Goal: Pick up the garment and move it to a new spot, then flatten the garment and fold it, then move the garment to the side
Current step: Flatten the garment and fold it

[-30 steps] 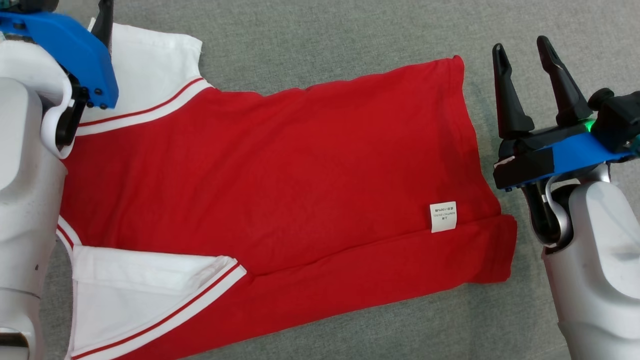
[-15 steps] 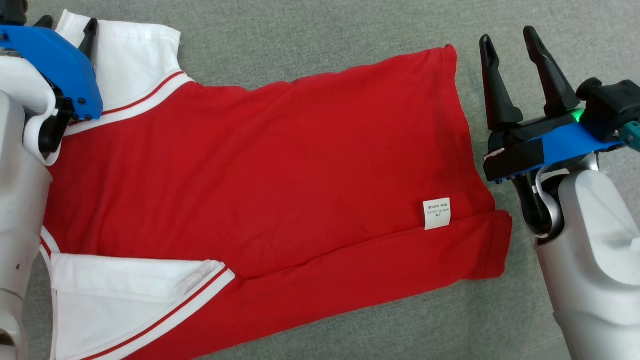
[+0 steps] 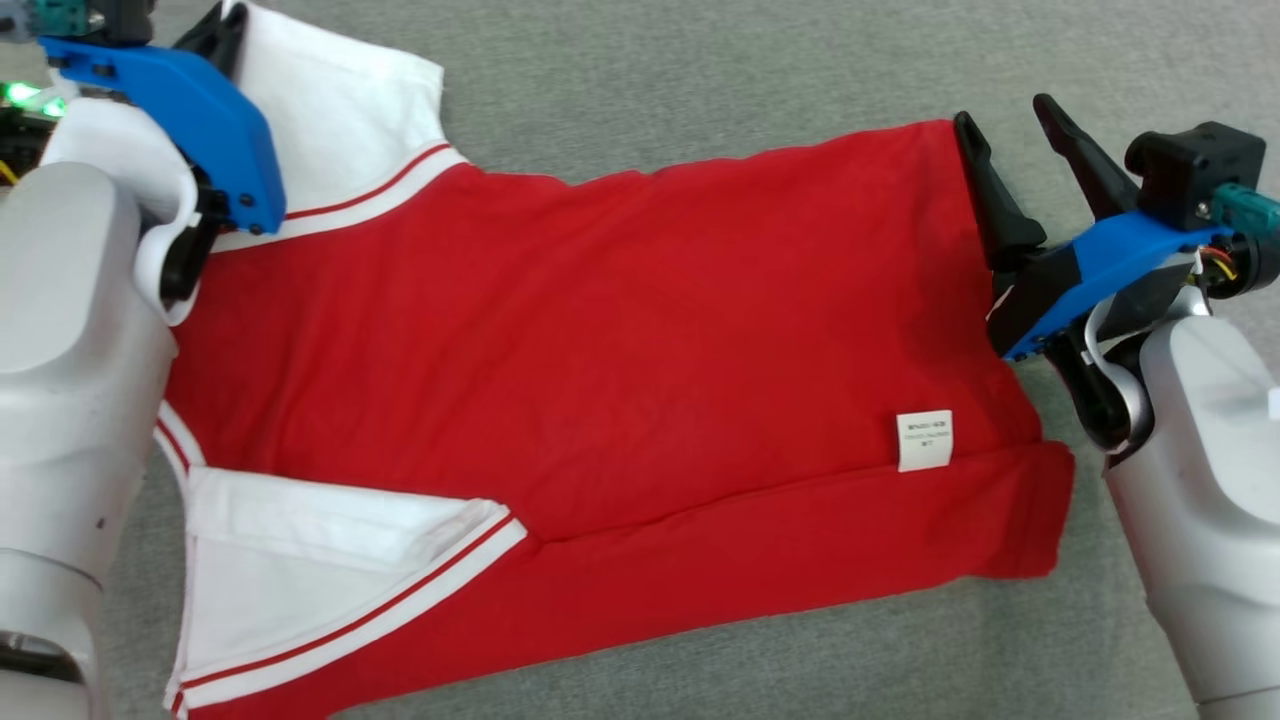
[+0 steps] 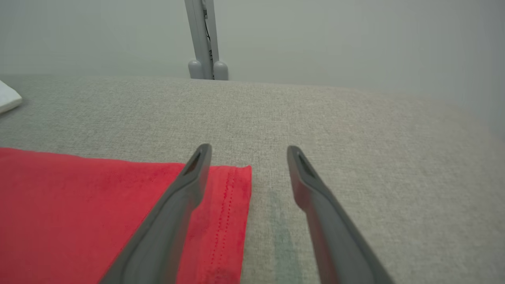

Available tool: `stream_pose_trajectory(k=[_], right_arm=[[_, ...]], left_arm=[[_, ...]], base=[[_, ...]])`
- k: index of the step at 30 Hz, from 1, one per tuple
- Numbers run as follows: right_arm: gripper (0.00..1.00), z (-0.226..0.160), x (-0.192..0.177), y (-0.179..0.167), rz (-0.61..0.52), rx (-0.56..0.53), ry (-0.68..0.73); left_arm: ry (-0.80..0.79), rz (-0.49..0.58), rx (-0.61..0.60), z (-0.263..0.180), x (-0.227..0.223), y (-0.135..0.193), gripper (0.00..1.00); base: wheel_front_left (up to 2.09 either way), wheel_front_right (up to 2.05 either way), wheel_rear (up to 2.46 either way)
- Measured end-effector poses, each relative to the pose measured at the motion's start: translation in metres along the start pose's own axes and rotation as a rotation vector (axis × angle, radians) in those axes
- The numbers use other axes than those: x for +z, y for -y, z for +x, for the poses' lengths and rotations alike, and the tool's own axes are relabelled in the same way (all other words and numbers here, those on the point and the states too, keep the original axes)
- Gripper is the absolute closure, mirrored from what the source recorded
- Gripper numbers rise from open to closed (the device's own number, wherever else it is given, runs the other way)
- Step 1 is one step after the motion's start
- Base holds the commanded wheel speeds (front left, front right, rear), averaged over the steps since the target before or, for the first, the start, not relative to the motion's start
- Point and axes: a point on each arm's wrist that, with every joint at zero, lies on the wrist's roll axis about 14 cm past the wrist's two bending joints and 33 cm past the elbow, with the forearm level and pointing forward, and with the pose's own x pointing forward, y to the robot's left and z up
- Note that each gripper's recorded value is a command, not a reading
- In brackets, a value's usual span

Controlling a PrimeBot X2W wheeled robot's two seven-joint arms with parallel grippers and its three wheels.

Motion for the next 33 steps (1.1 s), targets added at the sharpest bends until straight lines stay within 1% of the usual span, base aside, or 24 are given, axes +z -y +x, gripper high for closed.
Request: stream_pose_trajectory(k=[9,10,11,12,17,21,25,33], right_arm=[[0.00,0.018,-0.040,-0.010,-0.030,0.038,-0.165],[0.05,0.019,-0.044,-0.010,-0.033,0.041,-0.187],[0.89,0.020,-0.047,-0.012,-0.031,0.044,-0.195],[1.00,0.022,-0.047,-0.013,-0.034,0.049,-0.199],[1.00,0.023,-0.042,-0.014,-0.024,0.050,-0.180],[1.00,0.024,-0.021,-0.012,-0.025,0.044,-0.097],[1.00,0.020,-0.007,-0.015,-0.024,0.046,-0.042],[1.00,0.001,0.001,-0.019,-0.012,0.051,0.034]], left_arm=[[0.047,-0.003,-0.005,-0.012,0.004,-0.001,1.00],[0.052,-0.001,-0.004,-0.013,0.005,-0.001,1.00],[0.057,0.001,-0.003,-0.014,0.006,-0.002,1.00],[0.065,0.000,-0.004,-0.016,0.008,-0.002,1.00],[0.118,-0.002,-0.009,-0.025,0.021,0.000,1.00],[0.184,-0.004,-0.011,-0.038,0.039,0.003,1.00],[0.247,-0.025,-0.018,-0.056,0.048,0.006,1.00],[0.320,-0.044,-0.039,-0.098,0.036,0.016,1.00]], base=[[0.00,0.00,0.00],[0.00,0.00,0.00],[0.00,0.00,0.00],[0.00,0.00,0.00],[0.00,0.00,0.00],[0.00,0.00,0.00],[0.00,0.00,0.00],[0.00,0.00,0.00]])
